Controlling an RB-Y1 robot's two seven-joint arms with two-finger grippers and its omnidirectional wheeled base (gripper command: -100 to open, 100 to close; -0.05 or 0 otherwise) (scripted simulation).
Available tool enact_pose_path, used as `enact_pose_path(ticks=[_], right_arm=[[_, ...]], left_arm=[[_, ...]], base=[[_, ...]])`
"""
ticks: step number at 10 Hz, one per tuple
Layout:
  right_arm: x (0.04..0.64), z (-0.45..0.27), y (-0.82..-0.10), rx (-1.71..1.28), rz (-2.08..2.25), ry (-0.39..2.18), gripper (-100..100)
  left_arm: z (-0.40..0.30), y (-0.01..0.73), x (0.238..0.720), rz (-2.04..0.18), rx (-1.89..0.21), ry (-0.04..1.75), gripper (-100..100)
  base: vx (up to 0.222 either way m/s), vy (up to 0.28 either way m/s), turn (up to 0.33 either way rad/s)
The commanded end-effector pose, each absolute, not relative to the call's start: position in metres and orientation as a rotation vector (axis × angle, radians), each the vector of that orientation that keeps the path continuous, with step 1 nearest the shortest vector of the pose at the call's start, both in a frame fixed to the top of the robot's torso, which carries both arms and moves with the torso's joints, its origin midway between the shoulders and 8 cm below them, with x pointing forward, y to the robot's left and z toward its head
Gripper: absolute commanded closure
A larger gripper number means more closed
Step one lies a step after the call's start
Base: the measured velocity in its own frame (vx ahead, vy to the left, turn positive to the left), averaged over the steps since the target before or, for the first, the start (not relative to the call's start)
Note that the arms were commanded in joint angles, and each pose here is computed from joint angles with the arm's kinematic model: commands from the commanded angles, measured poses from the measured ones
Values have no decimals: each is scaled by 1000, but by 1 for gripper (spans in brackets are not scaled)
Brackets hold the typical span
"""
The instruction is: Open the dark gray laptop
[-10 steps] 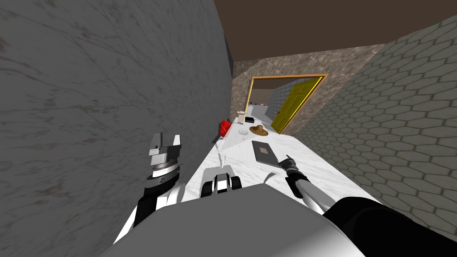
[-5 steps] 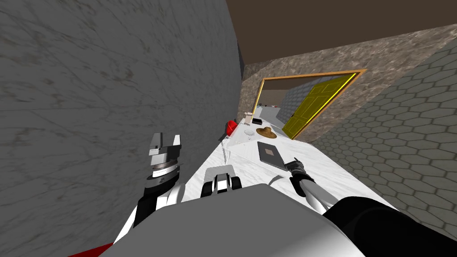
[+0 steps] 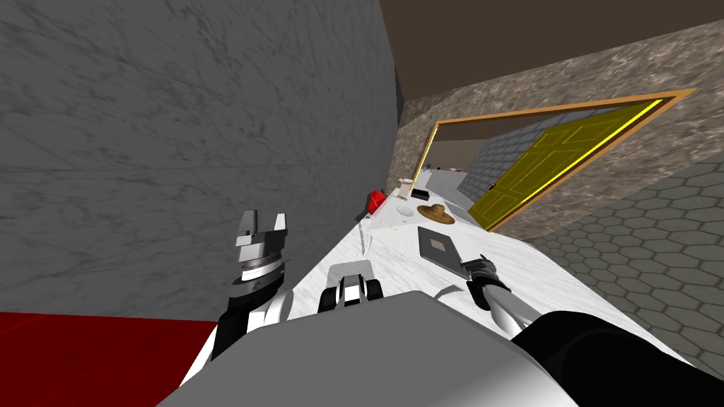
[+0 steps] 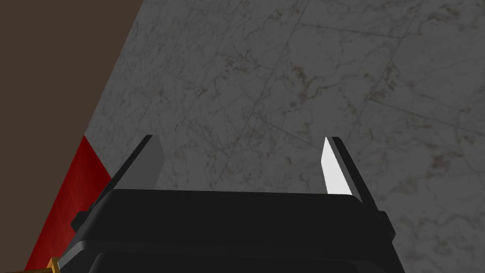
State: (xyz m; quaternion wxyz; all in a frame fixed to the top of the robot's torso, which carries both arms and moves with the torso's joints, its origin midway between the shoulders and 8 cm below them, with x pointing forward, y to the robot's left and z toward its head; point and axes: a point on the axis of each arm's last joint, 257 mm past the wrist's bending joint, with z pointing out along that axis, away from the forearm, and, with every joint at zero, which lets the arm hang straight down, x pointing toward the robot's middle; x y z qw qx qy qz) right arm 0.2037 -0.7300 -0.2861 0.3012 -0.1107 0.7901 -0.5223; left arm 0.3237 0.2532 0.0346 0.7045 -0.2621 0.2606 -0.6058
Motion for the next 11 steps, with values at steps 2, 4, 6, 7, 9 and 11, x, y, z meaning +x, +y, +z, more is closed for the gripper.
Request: enact_pose_path(ticks=[2, 4, 6, 7, 9, 11], right_arm=[[187, -282, -749, -246, -1415, 2120, -100], [169, -273, -771, -202, -1440, 2143, -100], [151, -263, -791, -156, -1465, 2162, -100], [143, -257, -801, -132, -1478, 2169, -100], [126, -244, -821, -85, -1505, 2181, -100], [110, -229, -839, -33, -1530, 2189, -100]], left_arm=[[35, 253, 324, -1347, -583, 580, 0], [35, 253, 324, -1347, -583, 579, 0], [35, 253, 324, -1347, -583, 579, 0], [35, 253, 324, -1347, -583, 579, 0], [35, 253, 324, -1347, -583, 579, 0], [35, 253, 324, -1347, -583, 579, 0]], base=[[-40, 19, 91], [-83, 55, 267], [-102, 65, 226], [-94, 69, 191], [-93, 66, 214], [-75, 71, 222]])
